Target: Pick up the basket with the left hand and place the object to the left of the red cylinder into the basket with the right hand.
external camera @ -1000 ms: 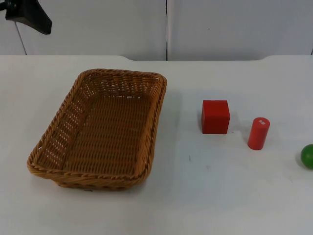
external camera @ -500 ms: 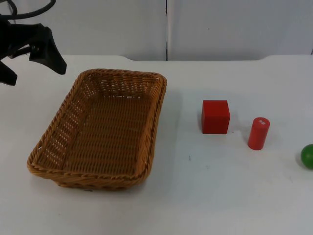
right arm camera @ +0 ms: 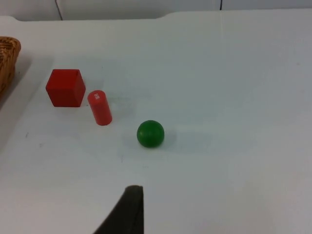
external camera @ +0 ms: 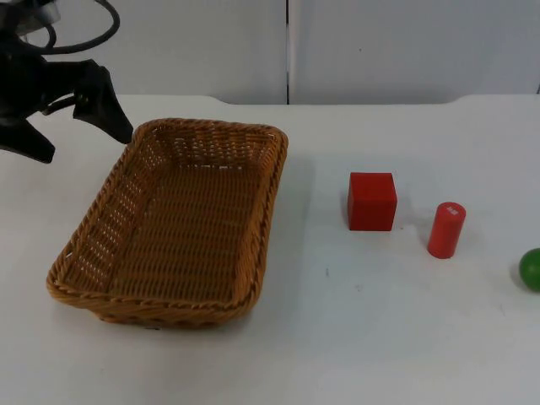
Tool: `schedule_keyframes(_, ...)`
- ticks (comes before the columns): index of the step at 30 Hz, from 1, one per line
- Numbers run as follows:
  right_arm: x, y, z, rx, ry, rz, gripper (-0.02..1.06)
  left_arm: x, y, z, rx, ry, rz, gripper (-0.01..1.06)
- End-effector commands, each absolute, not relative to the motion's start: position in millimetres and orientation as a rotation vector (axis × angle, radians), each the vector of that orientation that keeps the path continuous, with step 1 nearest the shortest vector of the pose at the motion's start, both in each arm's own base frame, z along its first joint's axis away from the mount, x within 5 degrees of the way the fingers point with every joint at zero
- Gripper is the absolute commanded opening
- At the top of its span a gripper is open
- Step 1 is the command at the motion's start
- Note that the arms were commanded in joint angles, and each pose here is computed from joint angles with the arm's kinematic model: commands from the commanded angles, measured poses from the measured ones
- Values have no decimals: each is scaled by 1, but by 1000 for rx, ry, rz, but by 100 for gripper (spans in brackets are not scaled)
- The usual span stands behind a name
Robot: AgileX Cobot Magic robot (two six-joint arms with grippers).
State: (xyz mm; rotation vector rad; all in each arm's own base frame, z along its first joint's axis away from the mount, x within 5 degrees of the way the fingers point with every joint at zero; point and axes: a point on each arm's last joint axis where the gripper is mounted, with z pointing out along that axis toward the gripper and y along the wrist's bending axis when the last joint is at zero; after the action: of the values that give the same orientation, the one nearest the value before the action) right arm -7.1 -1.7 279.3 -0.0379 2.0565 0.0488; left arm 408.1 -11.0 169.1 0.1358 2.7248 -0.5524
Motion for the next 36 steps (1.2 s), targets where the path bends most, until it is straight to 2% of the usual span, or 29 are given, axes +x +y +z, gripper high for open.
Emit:
schedule_keyframes(1, -7, -2, 280, -32, 2046, 40, 105, 411, -10, 168, 154, 2733, -552, 105)
schedule_keyframes(13, -7, -2, 280, -32, 2046, 40, 105, 410, -13, 168, 165, 2736, -557, 105)
schedule_keyframes(21, -7, -2, 280, -34, 2046, 39, 105, 405, -23, 170, 161, 2780, -620, 105)
schedule_keyframes(24, -7, -2, 280, -34, 2046, 39, 105, 404, -33, 173, 218, 2772, -584, 105)
schedule_keyframes(28, -7, -2, 280, -34, 2046, 39, 105, 408, -52, 171, 283, 2745, -420, 105)
schedule_keyframes(36, -7, -2, 280, -34, 2046, 39, 105, 412, -57, 164, 286, 2721, -431, 105)
